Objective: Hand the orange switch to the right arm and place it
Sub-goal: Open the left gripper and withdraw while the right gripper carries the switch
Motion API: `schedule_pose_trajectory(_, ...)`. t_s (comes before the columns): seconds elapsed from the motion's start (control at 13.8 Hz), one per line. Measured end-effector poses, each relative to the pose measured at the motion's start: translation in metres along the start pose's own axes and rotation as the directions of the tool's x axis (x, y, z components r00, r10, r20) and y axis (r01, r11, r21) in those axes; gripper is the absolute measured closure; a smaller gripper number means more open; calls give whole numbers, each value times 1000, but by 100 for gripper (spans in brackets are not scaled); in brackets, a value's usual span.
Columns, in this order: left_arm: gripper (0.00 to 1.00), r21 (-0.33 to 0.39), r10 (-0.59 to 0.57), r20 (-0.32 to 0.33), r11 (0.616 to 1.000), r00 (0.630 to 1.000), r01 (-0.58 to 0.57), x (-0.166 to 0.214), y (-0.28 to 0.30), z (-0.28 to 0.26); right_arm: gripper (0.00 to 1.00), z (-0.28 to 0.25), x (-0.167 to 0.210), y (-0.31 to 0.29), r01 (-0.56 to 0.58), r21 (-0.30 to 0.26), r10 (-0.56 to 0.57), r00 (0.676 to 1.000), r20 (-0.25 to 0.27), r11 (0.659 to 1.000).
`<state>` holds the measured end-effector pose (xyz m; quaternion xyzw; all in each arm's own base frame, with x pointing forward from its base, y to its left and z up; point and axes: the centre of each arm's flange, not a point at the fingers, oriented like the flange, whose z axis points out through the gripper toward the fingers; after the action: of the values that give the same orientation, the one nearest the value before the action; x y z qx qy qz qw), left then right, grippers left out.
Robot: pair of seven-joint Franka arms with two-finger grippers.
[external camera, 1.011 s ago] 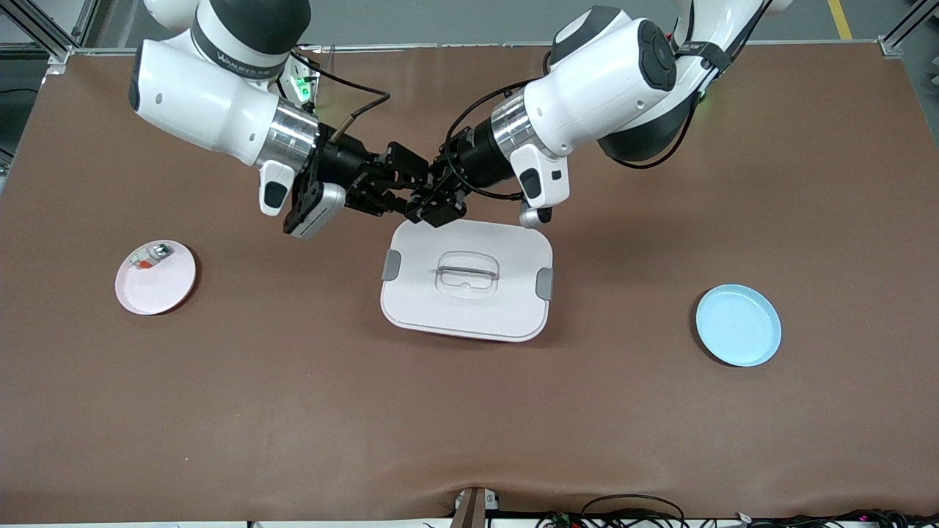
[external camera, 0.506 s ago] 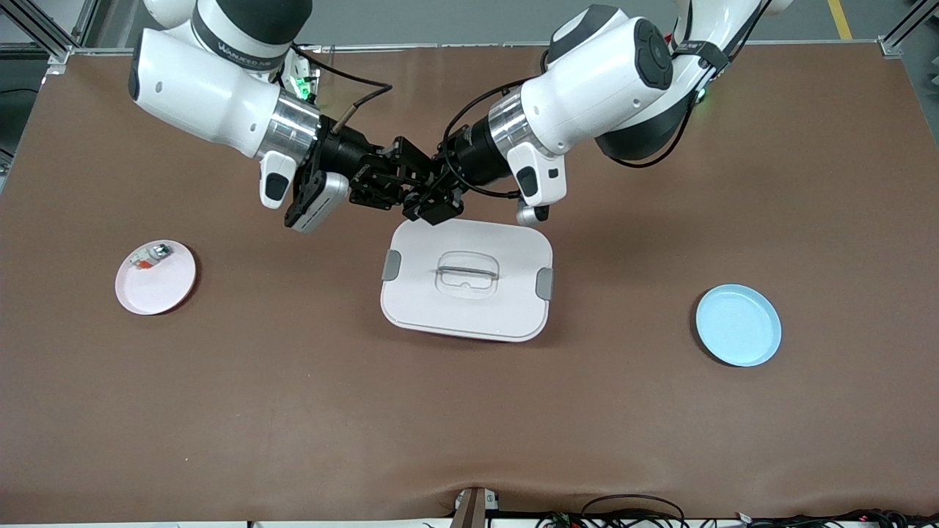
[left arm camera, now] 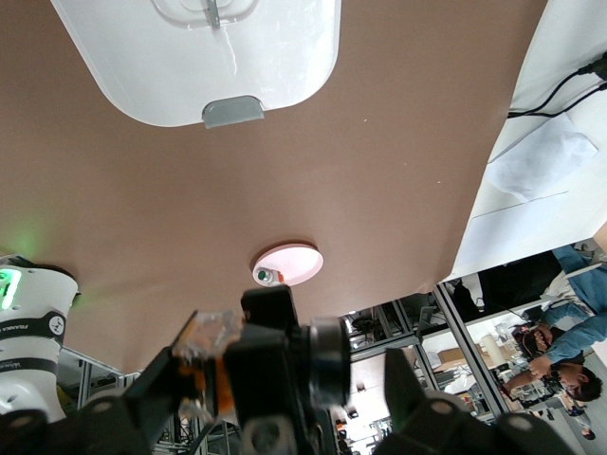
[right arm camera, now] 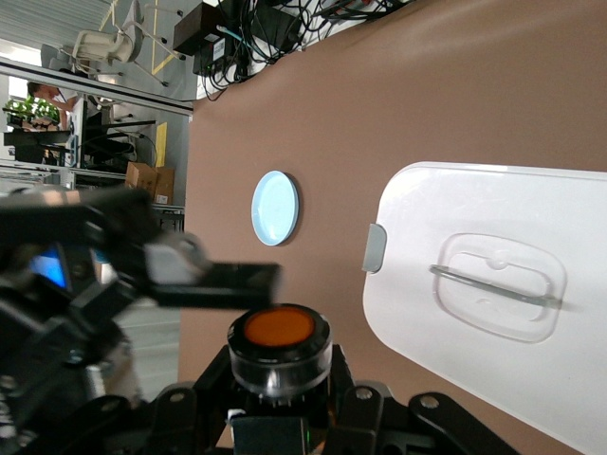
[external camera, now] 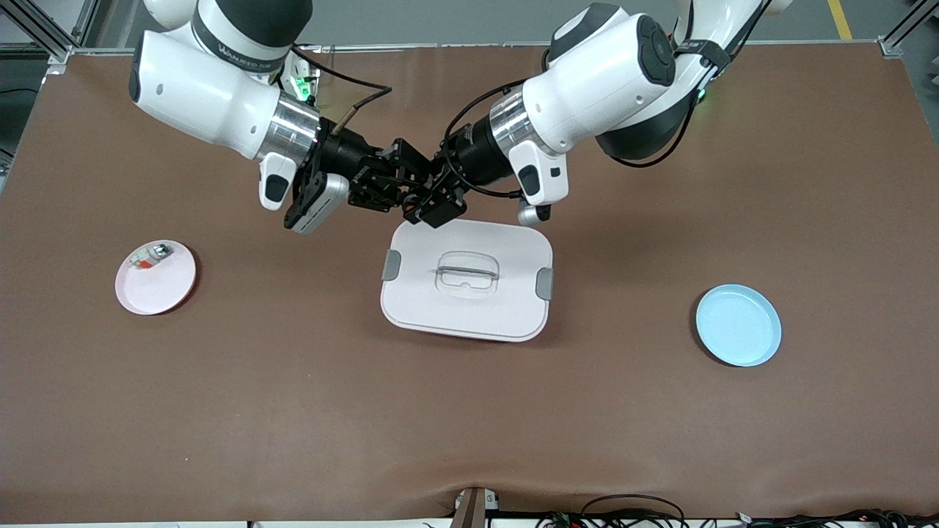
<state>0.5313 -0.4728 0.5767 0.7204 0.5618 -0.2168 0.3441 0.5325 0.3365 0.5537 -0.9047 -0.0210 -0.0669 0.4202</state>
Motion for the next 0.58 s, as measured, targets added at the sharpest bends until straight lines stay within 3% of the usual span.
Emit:
schedule_pose_trajectory(0.22,0,-18,-36,-6,999,999,36,0,4,-9,58,-2,2,6,33,-7,-33,999,-3,999)
schedule_pose_trajectory(0.43,0,-27,-1,-54,1000,999,-1,5,5,-6,58,-11,12,21,161,-33,-161,987,-15,986)
schedule_pose_trajectory(0.58,0,-26,36,-109,999,993,-39,15,6,2,58,-24,22,46,251,-83,-250,968,26,964)
